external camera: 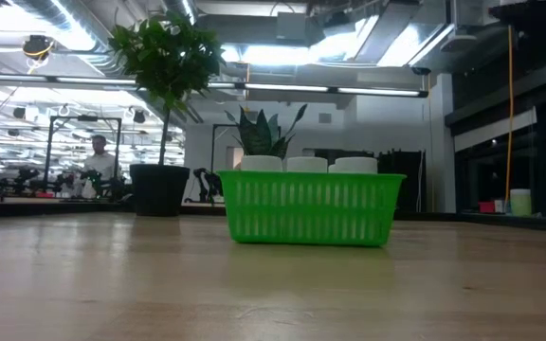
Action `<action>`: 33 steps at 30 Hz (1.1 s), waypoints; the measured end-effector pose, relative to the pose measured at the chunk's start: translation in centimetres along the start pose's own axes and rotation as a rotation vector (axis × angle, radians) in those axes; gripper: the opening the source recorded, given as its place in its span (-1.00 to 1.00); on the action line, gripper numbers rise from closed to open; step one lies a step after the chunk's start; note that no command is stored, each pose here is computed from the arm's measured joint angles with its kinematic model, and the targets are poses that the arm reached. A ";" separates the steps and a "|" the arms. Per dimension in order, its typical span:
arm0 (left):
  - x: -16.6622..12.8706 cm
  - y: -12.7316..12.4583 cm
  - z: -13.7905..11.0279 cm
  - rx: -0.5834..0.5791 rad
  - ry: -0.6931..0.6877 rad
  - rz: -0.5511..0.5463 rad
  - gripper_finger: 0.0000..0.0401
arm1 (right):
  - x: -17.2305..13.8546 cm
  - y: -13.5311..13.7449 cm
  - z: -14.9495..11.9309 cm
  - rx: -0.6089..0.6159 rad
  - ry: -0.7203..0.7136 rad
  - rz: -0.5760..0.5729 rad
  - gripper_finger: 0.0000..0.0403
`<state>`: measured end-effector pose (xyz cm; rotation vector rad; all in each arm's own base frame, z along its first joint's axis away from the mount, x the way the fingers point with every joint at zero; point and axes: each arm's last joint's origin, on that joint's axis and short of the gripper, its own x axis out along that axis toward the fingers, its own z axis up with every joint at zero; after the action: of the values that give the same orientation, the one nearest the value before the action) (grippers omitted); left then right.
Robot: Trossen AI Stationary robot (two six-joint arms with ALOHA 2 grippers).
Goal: Pick and place pill bottles into a basket
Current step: Return to Home Position
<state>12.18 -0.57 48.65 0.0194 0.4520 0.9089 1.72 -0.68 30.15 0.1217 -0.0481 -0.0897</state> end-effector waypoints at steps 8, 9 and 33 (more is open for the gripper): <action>2.0 2.8 -11.1 -0.278 0.028 0.083 0.56 | 3.6 1.2 -4.4 0.032 -0.064 -0.003 0.05; 2.5 2.5 -12.8 -0.319 0.065 0.073 0.56 | 4.0 1.3 -5.0 0.042 -0.078 -0.001 0.05; 13.4 -7.5 -31.5 -0.408 0.055 -0.780 0.56 | 6.5 0.7 -12.8 0.053 -0.123 -0.378 0.05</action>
<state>12.76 -0.38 13.55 -0.5233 0.2777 0.2164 8.96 0.93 17.84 0.1769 -0.1499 -0.4736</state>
